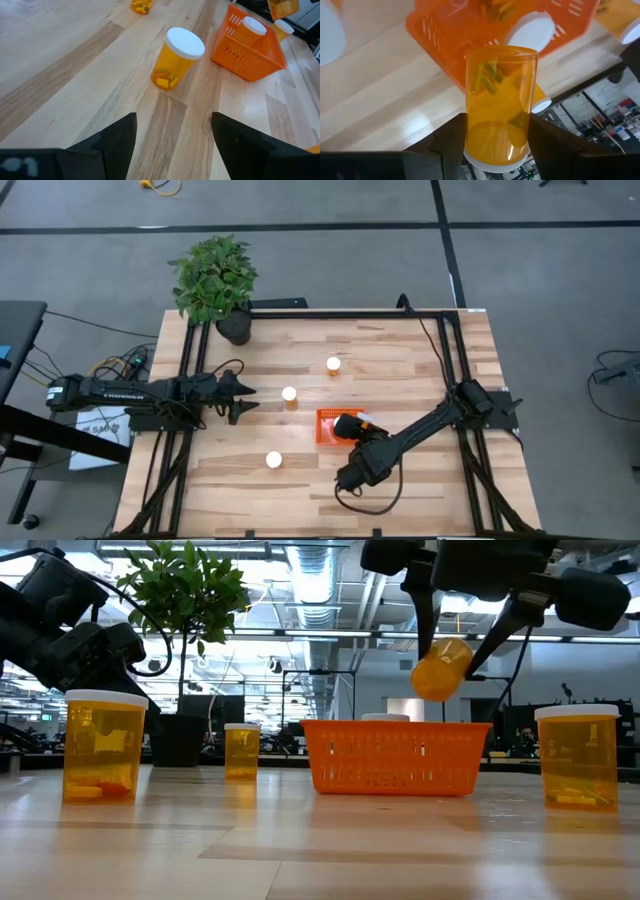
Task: Pick and place pill bottles into a basket
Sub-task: Put the orange pill bottle into the orange bin
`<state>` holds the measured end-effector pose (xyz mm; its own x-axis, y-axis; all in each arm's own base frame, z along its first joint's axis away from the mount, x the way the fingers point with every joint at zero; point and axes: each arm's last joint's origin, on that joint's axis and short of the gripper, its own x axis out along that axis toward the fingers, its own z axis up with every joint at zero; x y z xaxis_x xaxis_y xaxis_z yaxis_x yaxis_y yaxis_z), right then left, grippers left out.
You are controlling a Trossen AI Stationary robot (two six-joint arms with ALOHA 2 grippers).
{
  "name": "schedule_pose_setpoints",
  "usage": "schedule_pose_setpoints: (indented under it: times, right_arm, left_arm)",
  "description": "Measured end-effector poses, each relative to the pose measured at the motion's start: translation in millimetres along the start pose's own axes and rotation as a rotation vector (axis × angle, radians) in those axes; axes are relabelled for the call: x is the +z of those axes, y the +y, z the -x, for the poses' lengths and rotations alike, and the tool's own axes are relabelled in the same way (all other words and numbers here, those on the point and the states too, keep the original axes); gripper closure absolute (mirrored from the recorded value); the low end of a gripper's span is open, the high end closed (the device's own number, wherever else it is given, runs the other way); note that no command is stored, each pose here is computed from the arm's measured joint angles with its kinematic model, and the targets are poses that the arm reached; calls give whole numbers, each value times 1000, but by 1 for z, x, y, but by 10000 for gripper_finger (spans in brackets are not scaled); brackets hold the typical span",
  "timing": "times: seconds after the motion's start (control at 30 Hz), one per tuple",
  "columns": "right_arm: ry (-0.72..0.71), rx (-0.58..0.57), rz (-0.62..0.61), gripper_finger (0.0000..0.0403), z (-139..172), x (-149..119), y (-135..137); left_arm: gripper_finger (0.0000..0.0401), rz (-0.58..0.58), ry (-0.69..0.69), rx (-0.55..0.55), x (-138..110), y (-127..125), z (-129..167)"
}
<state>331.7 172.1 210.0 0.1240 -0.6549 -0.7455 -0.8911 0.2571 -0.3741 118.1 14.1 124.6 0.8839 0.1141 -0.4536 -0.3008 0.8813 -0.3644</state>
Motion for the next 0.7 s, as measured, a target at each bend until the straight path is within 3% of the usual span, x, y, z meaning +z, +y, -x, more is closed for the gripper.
schedule_pose_setpoints:
  times: [0.37, 0.7]
  right_arm:
    - [-11, 60, 30, 211, -8, 2, 6]
    - [-34, 53, -20, 209, -16, 1, -5]
  left_arm:
    - [156, 0, 0, 0, 0, 0, 0]
    - [156, 0, 0, 0, 0, 0, 0]
